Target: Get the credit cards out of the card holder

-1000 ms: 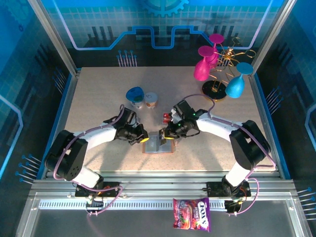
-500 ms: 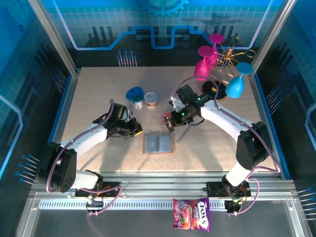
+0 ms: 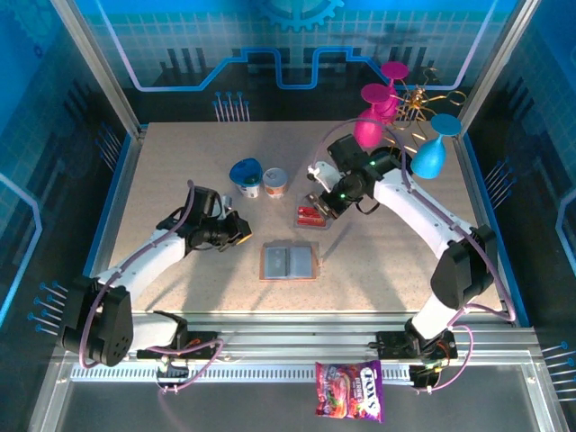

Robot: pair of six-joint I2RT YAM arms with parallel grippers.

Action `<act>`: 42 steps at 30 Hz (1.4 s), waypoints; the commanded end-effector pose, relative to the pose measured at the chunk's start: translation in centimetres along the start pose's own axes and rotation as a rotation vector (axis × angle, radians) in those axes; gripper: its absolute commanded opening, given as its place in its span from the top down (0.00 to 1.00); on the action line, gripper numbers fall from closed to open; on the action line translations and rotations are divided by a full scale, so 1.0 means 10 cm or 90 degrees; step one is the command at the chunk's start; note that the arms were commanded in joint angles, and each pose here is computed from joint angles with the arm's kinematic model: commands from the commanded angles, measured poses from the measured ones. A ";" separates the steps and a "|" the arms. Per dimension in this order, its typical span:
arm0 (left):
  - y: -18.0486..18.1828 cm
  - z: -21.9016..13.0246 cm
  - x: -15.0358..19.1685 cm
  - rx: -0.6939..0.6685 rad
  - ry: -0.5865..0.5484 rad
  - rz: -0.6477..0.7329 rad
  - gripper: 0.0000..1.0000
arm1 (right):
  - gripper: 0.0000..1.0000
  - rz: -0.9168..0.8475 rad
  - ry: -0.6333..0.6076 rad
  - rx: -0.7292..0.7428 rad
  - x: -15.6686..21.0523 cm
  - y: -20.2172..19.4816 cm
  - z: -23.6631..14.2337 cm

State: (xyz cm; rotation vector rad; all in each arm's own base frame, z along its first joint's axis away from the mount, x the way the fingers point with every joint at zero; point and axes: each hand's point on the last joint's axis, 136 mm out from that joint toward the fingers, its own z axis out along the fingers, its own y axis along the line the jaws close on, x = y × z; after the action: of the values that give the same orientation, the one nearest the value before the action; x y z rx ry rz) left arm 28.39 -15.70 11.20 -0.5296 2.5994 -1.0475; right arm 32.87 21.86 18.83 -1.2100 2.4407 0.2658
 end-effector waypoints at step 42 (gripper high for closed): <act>0.18 -0.05 0.08 -0.040 0.007 -0.035 0.91 | 1.00 -0.327 0.244 -0.096 -0.15 -0.51 0.82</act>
State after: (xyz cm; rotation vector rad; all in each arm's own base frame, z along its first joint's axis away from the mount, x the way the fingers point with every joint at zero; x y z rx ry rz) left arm 26.77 -14.94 9.87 -0.5762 2.6423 -1.0110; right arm 39.90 23.58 12.63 -2.0156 2.3104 0.0615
